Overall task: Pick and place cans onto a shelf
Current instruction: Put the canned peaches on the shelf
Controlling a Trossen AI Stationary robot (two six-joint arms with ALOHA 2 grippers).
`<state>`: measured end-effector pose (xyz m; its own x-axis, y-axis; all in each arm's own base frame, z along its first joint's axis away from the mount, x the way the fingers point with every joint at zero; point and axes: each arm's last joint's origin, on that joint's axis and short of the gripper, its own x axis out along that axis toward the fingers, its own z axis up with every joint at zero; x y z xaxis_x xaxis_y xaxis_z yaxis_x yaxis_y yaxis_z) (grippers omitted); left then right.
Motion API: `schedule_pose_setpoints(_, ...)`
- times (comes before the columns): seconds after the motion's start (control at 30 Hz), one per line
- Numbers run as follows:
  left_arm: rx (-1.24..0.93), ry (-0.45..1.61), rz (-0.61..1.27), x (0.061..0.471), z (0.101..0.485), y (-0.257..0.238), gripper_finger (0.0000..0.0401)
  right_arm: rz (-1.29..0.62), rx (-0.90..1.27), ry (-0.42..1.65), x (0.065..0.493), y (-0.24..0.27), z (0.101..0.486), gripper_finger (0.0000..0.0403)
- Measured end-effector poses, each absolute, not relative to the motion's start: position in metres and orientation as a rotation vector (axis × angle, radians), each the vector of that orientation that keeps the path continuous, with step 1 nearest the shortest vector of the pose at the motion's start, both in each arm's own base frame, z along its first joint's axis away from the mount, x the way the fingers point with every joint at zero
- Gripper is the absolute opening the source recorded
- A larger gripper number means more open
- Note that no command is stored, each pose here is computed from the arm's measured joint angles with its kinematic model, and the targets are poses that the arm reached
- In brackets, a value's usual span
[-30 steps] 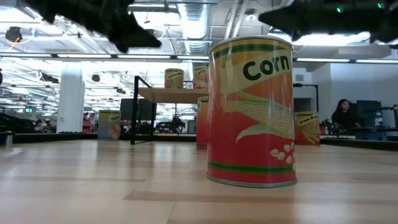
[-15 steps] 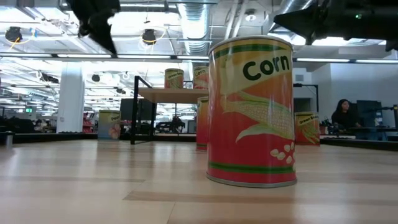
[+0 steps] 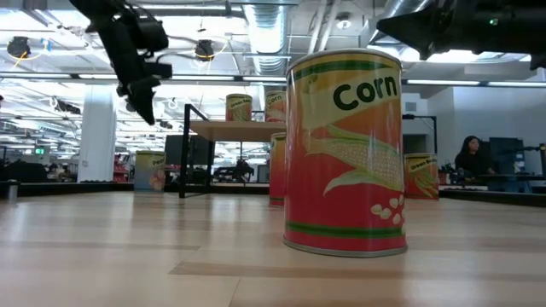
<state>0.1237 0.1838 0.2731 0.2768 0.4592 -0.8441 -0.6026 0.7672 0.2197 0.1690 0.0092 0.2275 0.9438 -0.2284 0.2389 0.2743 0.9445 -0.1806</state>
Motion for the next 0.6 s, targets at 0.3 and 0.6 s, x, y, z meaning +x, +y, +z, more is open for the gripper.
schedule_pose_setpoints(0.3,-0.209,1.255,0.705,0.136,0.231,0.214,0.0070,-0.258,-0.214,-0.217,0.169,0.009,0.227,0.0009)
schedule_pose_setpoints(0.6,-0.177,1.275,0.725,0.144,0.218,0.227,0.0143,-0.256,-0.216,-0.191,0.170,0.009,0.225,0.0009)
